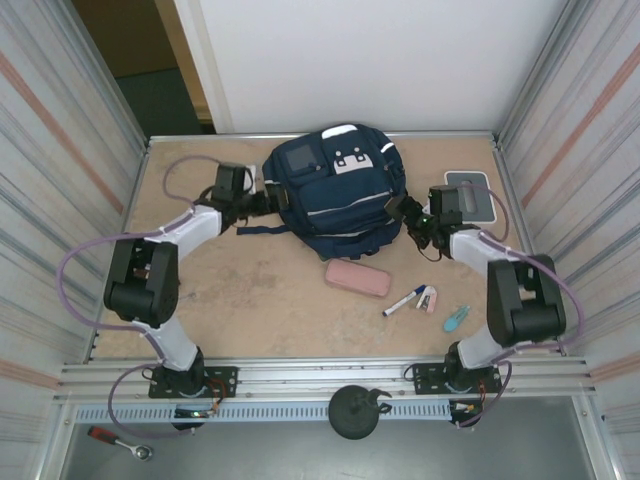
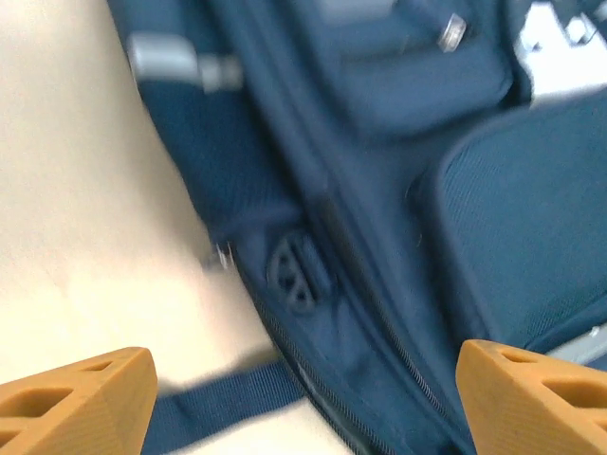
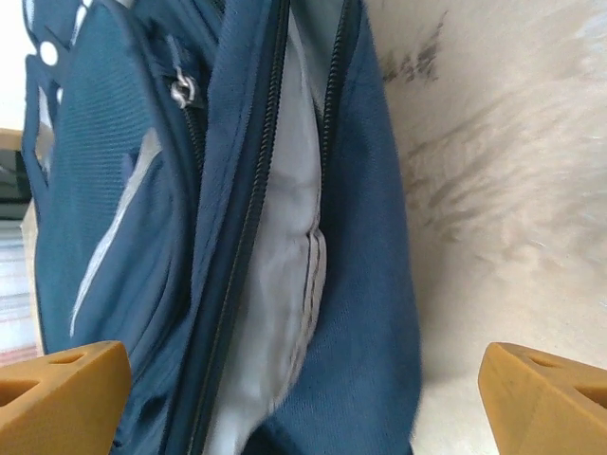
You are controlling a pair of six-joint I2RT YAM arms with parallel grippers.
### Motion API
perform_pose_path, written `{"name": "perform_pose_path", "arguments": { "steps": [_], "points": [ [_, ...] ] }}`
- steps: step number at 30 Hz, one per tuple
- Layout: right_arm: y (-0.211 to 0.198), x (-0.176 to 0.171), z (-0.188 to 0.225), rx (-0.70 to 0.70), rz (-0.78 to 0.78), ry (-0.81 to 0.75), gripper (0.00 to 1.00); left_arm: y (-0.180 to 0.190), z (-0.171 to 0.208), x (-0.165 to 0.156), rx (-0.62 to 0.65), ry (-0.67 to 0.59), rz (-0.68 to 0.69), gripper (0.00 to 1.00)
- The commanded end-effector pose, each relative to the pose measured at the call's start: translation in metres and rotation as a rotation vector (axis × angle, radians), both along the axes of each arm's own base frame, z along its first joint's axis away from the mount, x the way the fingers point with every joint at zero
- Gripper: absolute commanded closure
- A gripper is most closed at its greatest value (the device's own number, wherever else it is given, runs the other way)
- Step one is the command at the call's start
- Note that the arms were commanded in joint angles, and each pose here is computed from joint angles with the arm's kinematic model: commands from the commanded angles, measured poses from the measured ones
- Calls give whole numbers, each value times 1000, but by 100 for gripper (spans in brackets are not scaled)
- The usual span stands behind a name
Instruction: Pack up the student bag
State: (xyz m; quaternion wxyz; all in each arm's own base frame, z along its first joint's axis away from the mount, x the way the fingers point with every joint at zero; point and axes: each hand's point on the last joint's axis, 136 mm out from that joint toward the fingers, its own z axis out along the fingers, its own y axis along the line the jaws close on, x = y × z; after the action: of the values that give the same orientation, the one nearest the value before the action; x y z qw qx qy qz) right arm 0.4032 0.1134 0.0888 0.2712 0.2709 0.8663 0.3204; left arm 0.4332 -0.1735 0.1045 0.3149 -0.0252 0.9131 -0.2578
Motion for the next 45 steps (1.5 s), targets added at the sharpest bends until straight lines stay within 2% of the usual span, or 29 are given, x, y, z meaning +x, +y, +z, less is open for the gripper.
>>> {"name": "perform_pose_path", "arguments": {
  "steps": [1,3,8,9,13,18,22,27,31,36,38,41,45],
  "points": [
    [30,27,18,114,65,-65,11,-31,7,3,-214,29,-1,18],
    [35,34,16,128,76,-64,18,-41,-5,3,-244,72,-22,21],
    [46,43,28,134,112,-98,47,-65,-17,2,-320,103,-74,39],
    [48,43,30,127,119,-103,52,-69,-18,2,-331,110,-85,40],
    [56,47,44,113,143,-127,70,-78,-24,4,-354,118,-105,60],
    [68,54,61,132,171,-153,85,-72,-9,0,-375,63,-104,87],
    [83,58,85,128,204,-196,91,-57,26,-8,-429,-14,-97,97],
    [111,71,95,136,252,-216,94,-19,51,-18,-472,-78,-5,100],
    [146,86,88,148,312,-204,94,7,51,-31,-420,-110,78,100],
    [191,109,69,169,408,-162,90,20,44,-45,-378,-116,140,100],
    [206,116,59,154,459,-131,85,23,42,-47,-374,-120,171,100],
    [210,119,51,94,523,-80,68,22,41,-42,-401,-130,225,100],
    [173,106,45,-29,508,-56,47,9,48,-26,-427,-156,235,100]
  ]
}}
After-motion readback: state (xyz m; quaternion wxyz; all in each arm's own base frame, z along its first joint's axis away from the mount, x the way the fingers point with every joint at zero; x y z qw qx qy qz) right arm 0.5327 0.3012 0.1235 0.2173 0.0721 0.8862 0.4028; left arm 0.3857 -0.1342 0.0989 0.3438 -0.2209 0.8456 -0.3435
